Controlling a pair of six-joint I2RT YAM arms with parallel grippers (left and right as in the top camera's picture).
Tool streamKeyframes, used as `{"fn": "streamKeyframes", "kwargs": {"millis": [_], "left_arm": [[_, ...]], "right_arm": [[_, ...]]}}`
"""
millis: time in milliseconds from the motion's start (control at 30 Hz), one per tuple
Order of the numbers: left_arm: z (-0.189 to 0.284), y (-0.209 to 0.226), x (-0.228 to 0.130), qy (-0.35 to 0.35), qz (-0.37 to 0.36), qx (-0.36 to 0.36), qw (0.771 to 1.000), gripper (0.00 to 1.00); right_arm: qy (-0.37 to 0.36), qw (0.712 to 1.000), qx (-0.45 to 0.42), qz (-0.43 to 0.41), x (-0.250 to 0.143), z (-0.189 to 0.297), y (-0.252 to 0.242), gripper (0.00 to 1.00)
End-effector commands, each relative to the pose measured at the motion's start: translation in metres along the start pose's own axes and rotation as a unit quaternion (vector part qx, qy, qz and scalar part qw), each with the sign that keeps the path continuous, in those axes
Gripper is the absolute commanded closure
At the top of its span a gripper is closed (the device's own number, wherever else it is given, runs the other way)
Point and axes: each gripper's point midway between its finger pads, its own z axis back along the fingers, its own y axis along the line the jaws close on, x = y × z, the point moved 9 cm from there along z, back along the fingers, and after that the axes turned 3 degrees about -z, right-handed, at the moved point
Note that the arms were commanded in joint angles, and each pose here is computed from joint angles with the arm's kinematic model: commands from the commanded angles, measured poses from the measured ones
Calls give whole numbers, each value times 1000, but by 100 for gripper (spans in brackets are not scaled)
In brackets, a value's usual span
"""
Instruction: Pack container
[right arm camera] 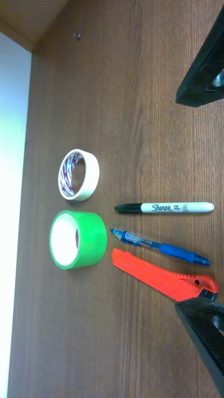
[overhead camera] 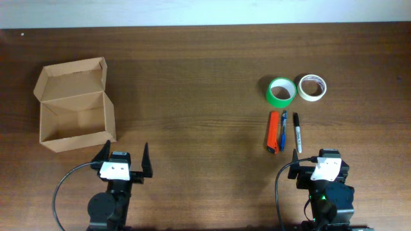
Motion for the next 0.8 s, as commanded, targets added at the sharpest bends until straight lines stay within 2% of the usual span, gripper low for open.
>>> {"fn": "streamKeyframes", "kwargs": {"millis": [0, 133, 267, 367, 567, 767], "left_arm": [[3, -4, 6, 4, 61, -29, 998, 1], [10, -3, 21, 22, 80, -29, 996, 0], [19, 4, 77, 0, 70, -9, 997, 0], [15, 10, 123, 29, 21, 6, 999, 0], [-24, 16, 192, 143, -26, -2, 989, 0], [-82, 22, 250, 198, -56, -8, 979, 0]], "right_arm": [[-23, 1000, -5, -7, 5, 0, -1, 1], [-71, 996, 56, -14, 20, 2, 9, 1], [-97, 990, 90, -46, 36, 9, 13, 1], [-94, 990, 91, -61, 49, 15, 12, 1], [-7, 995, 87, -56, 87, 20, 12, 1], [86, 991, 89, -51, 162, 0, 16, 1]]}}
